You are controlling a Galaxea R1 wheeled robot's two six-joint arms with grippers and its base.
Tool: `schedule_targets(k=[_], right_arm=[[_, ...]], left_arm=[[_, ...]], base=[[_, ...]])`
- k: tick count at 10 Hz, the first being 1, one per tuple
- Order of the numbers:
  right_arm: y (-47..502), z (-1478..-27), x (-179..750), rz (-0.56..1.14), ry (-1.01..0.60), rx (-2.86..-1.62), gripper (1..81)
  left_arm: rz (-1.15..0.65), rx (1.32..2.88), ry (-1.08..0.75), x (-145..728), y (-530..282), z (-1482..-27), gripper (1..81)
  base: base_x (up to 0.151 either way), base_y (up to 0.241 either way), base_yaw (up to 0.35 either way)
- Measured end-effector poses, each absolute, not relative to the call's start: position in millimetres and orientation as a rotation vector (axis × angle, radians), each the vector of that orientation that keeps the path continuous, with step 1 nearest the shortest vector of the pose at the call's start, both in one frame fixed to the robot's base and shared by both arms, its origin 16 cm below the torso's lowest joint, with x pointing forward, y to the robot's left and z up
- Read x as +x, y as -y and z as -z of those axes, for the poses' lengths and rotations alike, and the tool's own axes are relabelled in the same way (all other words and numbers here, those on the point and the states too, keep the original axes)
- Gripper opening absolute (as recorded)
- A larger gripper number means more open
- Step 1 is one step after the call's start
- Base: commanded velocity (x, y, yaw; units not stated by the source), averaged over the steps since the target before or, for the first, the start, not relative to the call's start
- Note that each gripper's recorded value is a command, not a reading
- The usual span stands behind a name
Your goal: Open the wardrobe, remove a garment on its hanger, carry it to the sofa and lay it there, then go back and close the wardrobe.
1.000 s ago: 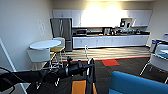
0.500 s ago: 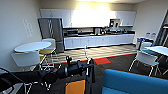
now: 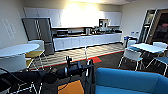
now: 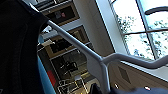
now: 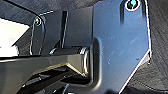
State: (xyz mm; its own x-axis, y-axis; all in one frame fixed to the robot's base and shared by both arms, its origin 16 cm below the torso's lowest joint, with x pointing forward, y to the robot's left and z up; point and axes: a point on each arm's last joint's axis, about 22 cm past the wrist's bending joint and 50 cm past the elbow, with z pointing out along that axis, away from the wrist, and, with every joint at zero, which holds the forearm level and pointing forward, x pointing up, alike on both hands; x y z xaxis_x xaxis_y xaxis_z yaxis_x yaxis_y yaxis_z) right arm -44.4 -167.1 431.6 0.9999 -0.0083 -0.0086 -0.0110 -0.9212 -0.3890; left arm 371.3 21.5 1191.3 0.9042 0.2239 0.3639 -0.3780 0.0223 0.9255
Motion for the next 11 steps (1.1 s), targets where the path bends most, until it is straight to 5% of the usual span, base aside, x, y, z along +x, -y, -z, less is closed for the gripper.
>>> schedule_targets(k=[11], right_arm=[[168.0,-431.4,-44.8,-0.008,-0.003,-2.743,81.1]], left_arm=[[-0.472,1.479,0.127,370.4,-24.7,-1191.8,1.0]], base=[[0.000,0.000,-0.271]])
